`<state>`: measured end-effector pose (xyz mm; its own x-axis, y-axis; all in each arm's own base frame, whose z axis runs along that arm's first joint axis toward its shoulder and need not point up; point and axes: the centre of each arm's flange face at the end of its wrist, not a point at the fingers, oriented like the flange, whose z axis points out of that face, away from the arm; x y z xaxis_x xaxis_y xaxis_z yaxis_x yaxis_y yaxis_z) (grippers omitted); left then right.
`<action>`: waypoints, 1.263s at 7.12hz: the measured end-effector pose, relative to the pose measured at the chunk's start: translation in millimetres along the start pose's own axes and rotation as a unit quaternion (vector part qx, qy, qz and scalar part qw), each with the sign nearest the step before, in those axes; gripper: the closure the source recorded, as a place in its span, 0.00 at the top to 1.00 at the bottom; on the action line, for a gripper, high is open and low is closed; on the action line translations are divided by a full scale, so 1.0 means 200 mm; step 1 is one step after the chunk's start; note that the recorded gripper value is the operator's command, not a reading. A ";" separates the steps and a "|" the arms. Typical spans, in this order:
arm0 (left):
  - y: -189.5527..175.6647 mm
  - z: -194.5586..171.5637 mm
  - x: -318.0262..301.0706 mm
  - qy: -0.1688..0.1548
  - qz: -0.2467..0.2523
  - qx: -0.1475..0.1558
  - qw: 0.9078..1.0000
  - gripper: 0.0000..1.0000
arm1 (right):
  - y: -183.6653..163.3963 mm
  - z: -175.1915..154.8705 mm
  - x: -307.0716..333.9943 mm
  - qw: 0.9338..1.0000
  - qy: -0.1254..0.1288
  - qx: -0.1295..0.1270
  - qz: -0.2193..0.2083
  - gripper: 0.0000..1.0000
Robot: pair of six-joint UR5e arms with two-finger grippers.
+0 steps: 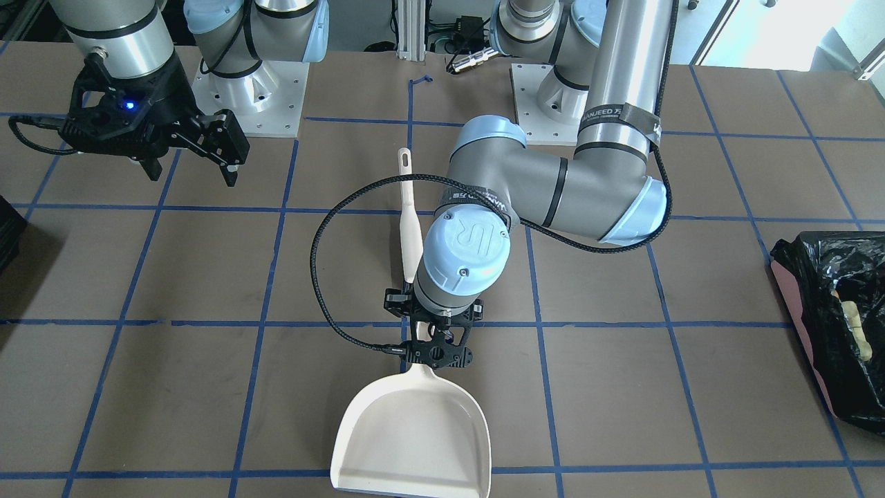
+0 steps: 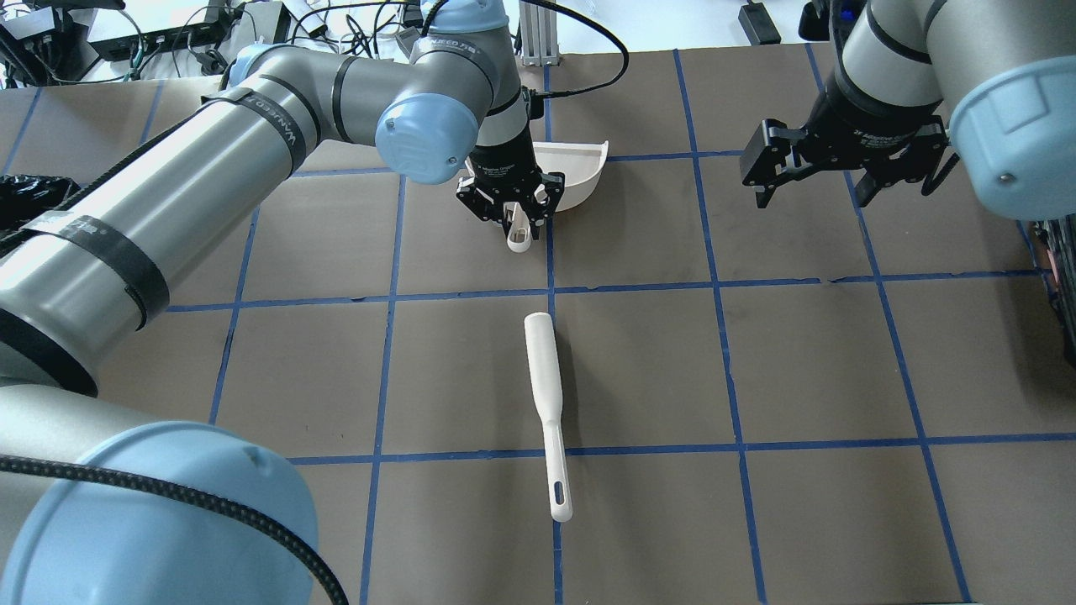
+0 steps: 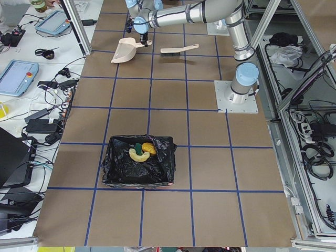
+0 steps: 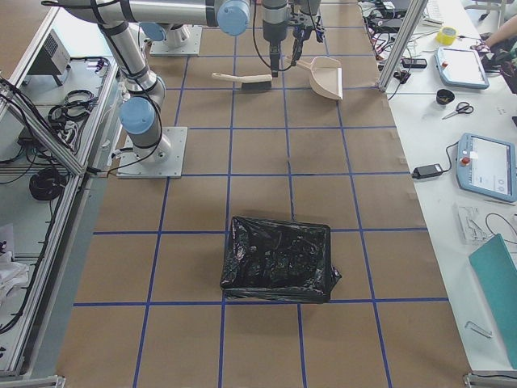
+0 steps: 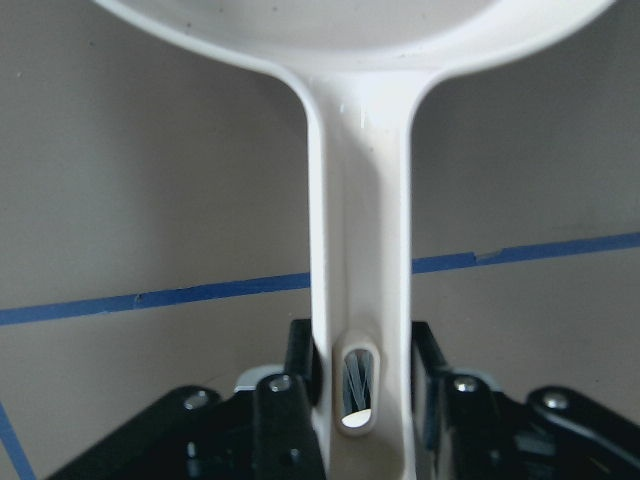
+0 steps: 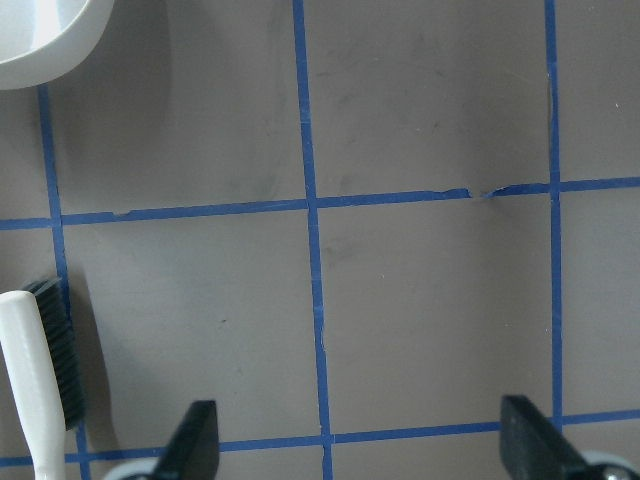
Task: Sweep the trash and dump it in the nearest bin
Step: 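Lower the dustpan onto the table and open the left gripper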
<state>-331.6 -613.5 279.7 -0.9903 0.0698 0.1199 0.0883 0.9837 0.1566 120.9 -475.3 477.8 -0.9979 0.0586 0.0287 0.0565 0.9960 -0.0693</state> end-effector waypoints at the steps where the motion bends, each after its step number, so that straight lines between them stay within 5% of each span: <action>1: 0.01 0.00 0.03 0.007 0.001 -0.002 1.000 0.02 | 0.00 0.00 0.00 1.000 0.000 0.000 0.000 1.00; 5: 0.02 0.04 0.05 0.012 0.009 -0.008 1.000 0.03 | 0.00 0.00 0.00 1.000 0.000 0.000 0.000 1.00; 9: 0.05 0.08 0.05 0.010 0.006 -0.016 1.000 0.19 | 0.00 0.00 0.00 1.000 -0.001 0.000 0.000 1.00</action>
<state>-342.8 -600.0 267.0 -0.9868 0.0787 0.1413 0.1045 0.9771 0.1854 121.1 -475.0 478.3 -0.9979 0.0585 0.0268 0.0565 0.9959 -0.0701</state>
